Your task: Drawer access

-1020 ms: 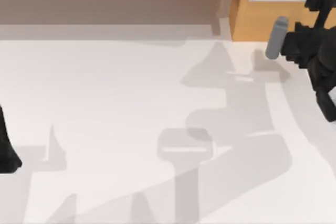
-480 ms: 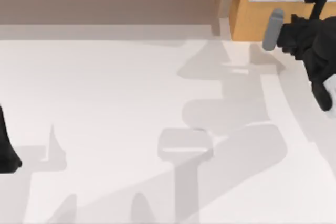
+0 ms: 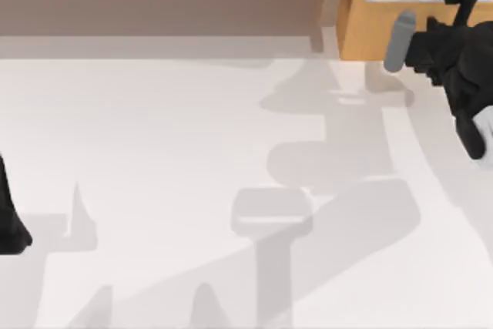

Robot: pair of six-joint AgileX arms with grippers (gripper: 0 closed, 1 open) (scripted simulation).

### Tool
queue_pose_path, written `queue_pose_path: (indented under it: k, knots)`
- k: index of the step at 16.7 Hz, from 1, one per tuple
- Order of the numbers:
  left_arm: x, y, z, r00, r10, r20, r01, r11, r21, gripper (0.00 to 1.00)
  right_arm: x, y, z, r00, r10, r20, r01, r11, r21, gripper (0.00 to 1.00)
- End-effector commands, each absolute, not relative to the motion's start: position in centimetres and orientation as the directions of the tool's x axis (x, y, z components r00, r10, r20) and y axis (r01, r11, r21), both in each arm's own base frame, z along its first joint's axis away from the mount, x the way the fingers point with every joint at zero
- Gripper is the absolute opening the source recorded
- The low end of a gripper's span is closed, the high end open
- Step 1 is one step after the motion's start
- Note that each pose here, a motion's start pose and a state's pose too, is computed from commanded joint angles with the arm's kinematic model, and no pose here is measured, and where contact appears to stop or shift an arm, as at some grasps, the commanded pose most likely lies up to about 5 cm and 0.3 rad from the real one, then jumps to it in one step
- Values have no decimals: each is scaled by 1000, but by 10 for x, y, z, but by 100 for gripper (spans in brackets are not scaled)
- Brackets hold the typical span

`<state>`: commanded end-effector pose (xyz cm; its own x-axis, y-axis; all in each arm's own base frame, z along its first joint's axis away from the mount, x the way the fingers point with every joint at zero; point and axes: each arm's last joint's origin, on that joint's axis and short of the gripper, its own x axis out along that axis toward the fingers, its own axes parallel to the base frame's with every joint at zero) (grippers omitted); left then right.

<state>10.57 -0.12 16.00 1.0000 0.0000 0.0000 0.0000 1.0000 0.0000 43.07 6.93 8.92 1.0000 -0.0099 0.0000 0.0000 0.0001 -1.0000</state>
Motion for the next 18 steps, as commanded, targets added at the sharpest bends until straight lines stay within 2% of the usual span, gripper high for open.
queue_pose_path:
  k: [10,18]
  knots:
    - [106,-1,160,1000,0,0,0,1000,0,100,431,69,89,1000,-10,0,0,0,-1000,2]
    - [106,-1,160,1000,0,0,0,1000,0,100,431,69,89,1000,-10,0,0,0,-1000,0]
